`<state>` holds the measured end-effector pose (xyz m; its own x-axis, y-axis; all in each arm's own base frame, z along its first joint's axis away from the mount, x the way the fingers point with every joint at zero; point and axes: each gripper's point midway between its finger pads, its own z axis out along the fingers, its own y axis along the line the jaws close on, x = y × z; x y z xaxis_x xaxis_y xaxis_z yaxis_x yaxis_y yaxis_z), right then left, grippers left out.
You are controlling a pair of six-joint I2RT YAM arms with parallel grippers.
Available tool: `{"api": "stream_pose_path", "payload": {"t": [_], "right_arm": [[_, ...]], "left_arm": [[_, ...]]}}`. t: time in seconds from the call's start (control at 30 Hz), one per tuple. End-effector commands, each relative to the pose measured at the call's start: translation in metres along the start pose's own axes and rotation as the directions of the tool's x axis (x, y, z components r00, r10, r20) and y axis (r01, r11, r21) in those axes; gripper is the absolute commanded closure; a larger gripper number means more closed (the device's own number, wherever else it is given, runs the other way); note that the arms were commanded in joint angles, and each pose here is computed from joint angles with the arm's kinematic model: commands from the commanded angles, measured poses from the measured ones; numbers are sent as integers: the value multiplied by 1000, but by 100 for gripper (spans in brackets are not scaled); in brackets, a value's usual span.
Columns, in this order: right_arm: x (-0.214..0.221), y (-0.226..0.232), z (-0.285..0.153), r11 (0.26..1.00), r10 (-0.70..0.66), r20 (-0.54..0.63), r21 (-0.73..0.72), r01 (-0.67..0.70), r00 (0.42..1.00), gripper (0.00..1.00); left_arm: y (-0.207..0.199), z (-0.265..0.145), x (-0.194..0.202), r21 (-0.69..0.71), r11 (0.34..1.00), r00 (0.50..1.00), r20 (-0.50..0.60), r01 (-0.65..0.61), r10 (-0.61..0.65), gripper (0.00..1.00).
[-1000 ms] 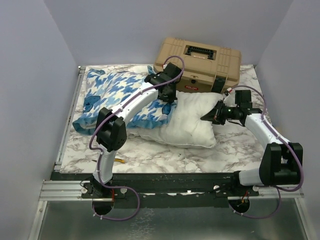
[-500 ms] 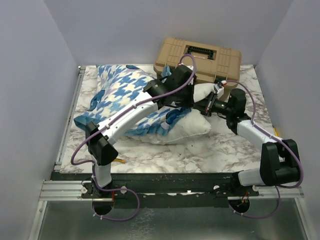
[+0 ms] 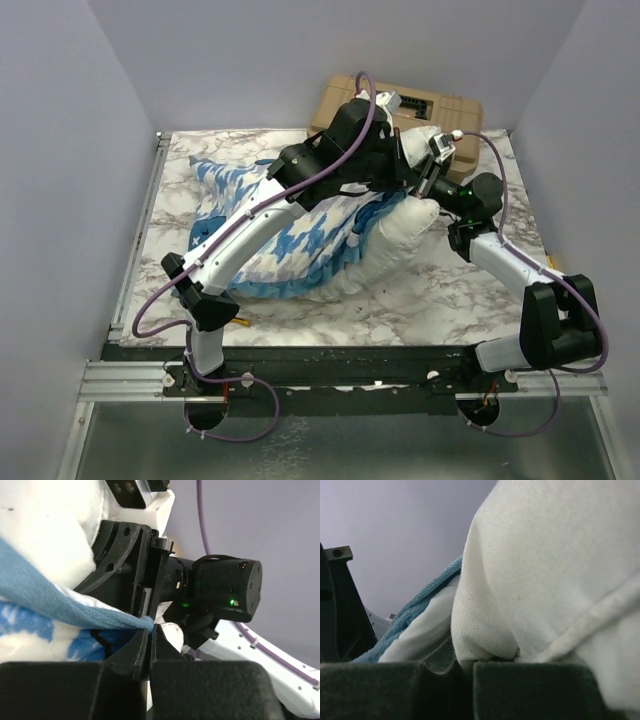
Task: Put the pillow into the pillowcase
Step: Stuff the pillow into the pillowcase.
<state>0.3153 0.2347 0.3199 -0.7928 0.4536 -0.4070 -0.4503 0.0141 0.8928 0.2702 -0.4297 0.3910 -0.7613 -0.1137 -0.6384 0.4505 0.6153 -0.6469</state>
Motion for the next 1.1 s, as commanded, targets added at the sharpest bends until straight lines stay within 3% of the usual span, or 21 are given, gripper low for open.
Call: {"api": "stream_pose_path", "payload": {"t": [0.0, 0.23, 0.4, 0.67, 0.93, 1.07], "right_arm": [[-1, 54, 27, 984, -119, 39, -132, 123, 992, 100], [38, 39, 55, 985, -145, -27, -99, 142, 989, 100], [65, 28, 60, 990, -122, -59, -72, 118, 991, 100], [42, 81, 64, 969, -157, 35, -189, 160, 987, 100], [10, 136, 50, 944, -157, 160, -266, 196, 974, 100], [-8, 162, 33, 927, -180, 213, -288, 238, 960, 100]], "left_arm": [[-146, -67, -36, 542, 840, 995, 81, 11, -65, 100], [-183, -80, -65, 693, 720, 986, 95, 33, -136, 100], [-181, -76, -82, 715, 696, 975, 110, 56, -191, 100], [-172, -34, -61, 701, 694, 977, -13, 161, -213, 100], [-167, -46, -76, 718, 685, 979, 25, 123, -203, 100], [-139, -60, -94, 680, 726, 975, 77, 102, -209, 100]]}}
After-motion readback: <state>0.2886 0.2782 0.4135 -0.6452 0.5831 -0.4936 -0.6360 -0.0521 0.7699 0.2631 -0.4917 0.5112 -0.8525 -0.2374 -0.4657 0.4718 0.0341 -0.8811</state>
